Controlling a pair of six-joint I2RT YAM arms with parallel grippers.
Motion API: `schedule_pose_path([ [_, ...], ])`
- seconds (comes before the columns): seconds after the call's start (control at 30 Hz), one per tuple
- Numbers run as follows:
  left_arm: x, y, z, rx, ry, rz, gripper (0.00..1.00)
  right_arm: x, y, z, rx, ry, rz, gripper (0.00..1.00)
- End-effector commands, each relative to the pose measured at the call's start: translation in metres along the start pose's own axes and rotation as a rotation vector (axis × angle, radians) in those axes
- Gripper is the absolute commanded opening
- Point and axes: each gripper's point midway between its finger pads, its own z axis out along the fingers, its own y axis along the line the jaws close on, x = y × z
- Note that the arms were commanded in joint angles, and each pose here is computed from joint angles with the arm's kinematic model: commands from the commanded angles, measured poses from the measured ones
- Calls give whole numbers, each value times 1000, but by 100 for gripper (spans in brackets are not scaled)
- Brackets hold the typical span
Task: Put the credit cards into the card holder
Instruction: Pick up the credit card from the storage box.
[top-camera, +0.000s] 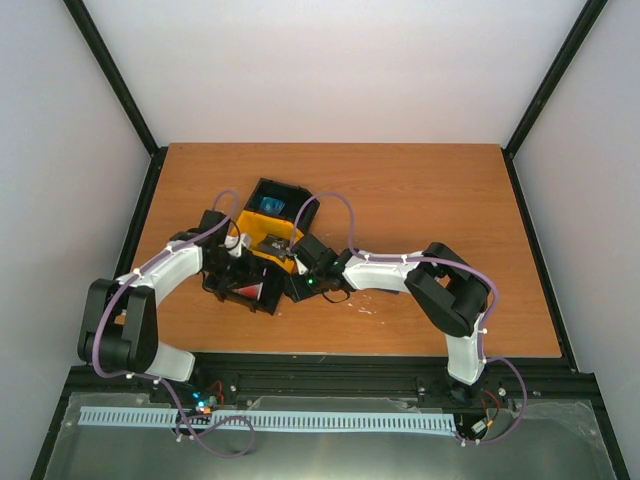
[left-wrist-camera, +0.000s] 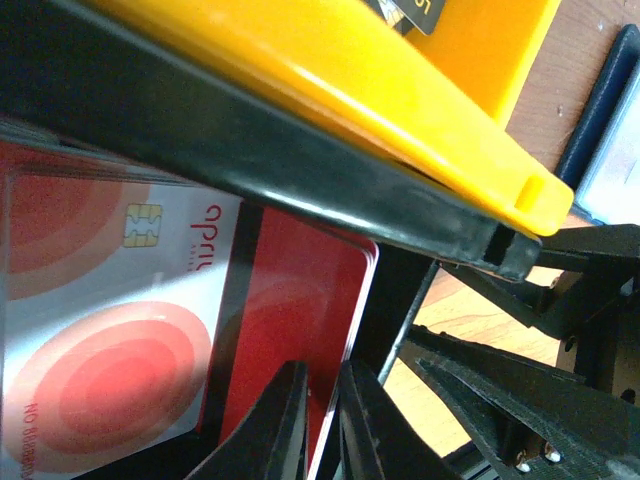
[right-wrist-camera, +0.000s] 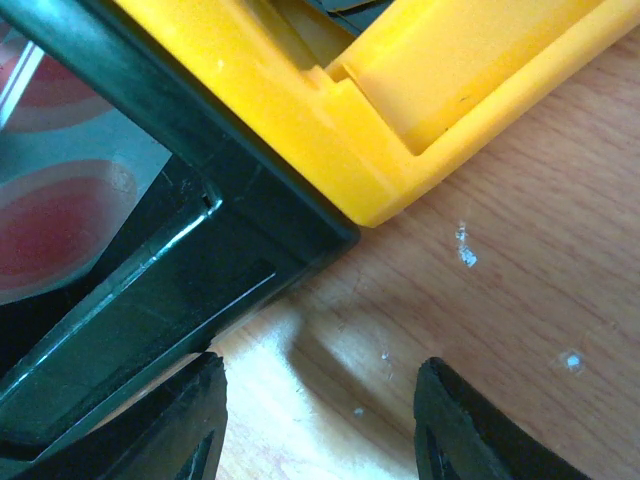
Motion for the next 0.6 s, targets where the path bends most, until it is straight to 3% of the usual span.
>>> schedule_pose_path([
  [0.0, -8, 3, -11, -16, -37, 28, 12, 23, -10, 14, 44, 70, 3, 52],
  [0.3, -13, 23, -14, -133, -62, 6, 4, 23, -11, 13, 49, 68, 6, 52],
  [0.57, -7, 11, -1, -27, -9, 11, 10, 23, -11, 13, 50, 67, 8, 53],
])
